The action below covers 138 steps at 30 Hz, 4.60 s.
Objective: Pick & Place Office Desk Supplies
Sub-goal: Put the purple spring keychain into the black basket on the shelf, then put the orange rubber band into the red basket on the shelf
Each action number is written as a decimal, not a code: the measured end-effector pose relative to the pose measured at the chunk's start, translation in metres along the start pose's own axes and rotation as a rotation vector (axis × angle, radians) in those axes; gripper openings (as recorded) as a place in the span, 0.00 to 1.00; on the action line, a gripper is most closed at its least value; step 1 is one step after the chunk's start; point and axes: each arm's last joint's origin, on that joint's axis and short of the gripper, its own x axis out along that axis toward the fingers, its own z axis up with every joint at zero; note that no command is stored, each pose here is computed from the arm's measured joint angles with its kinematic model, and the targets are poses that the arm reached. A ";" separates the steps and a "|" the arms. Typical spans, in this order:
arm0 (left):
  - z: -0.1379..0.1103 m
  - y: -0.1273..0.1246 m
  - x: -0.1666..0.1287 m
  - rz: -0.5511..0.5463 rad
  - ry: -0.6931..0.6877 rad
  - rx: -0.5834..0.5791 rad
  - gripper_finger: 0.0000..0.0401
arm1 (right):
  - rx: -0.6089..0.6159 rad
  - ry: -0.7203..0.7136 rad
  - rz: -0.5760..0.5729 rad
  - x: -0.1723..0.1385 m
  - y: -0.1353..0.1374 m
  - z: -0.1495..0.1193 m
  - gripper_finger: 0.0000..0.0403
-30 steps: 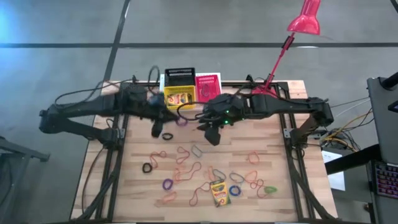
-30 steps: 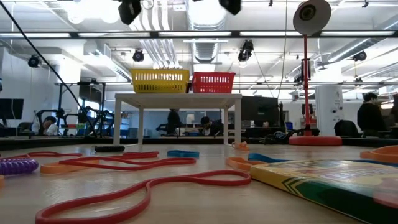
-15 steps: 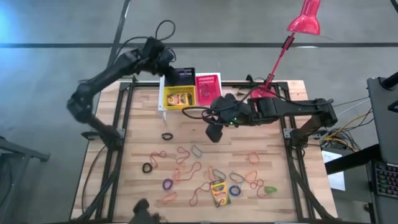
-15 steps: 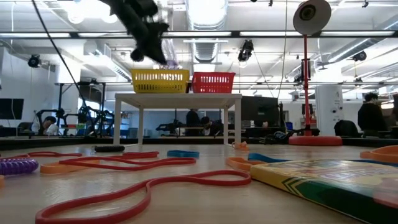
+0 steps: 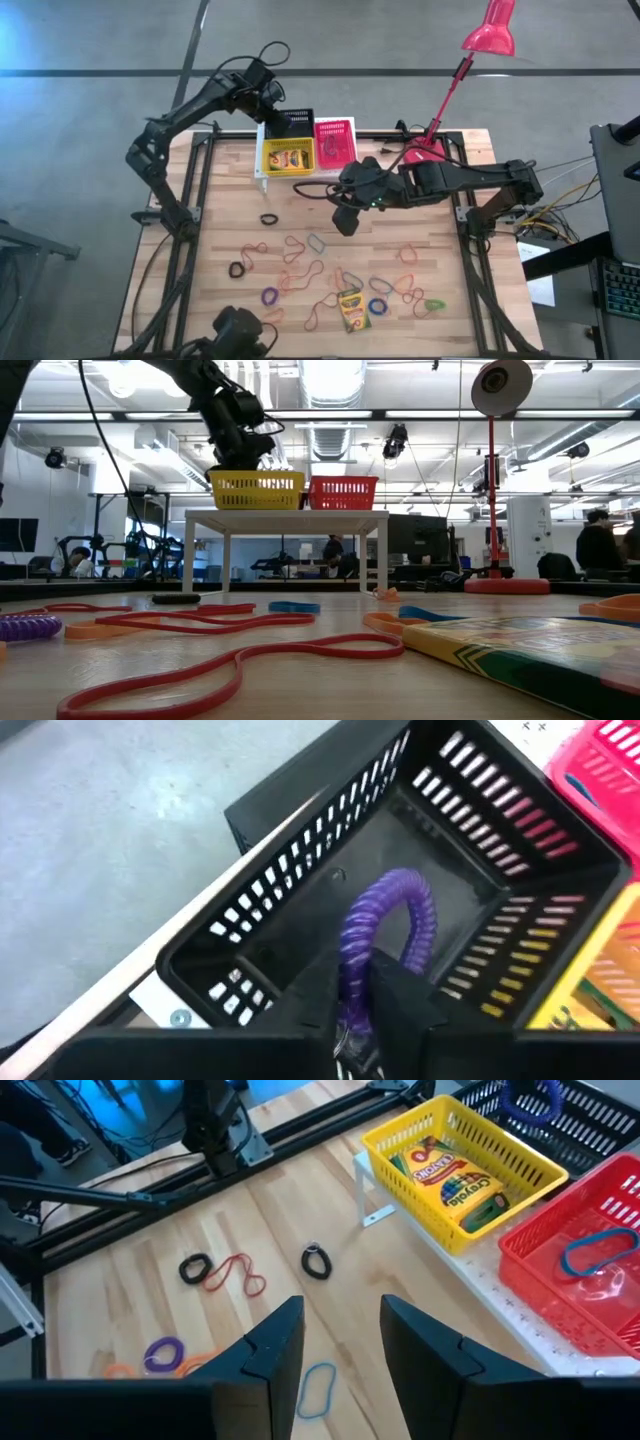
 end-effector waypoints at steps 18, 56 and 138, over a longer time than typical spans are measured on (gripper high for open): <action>0.007 -0.017 -0.075 0.003 -0.136 0.035 0.38 | 0.029 0.202 -0.130 -0.002 0.000 -0.037 0.32; -0.143 -0.083 -0.106 -0.234 -0.181 0.175 0.37 | 0.650 1.071 -0.322 0.057 -0.045 -0.273 0.53; -0.156 -0.099 -0.121 -0.425 -0.187 0.165 0.37 | 0.320 0.205 -0.367 0.062 -0.145 0.073 0.42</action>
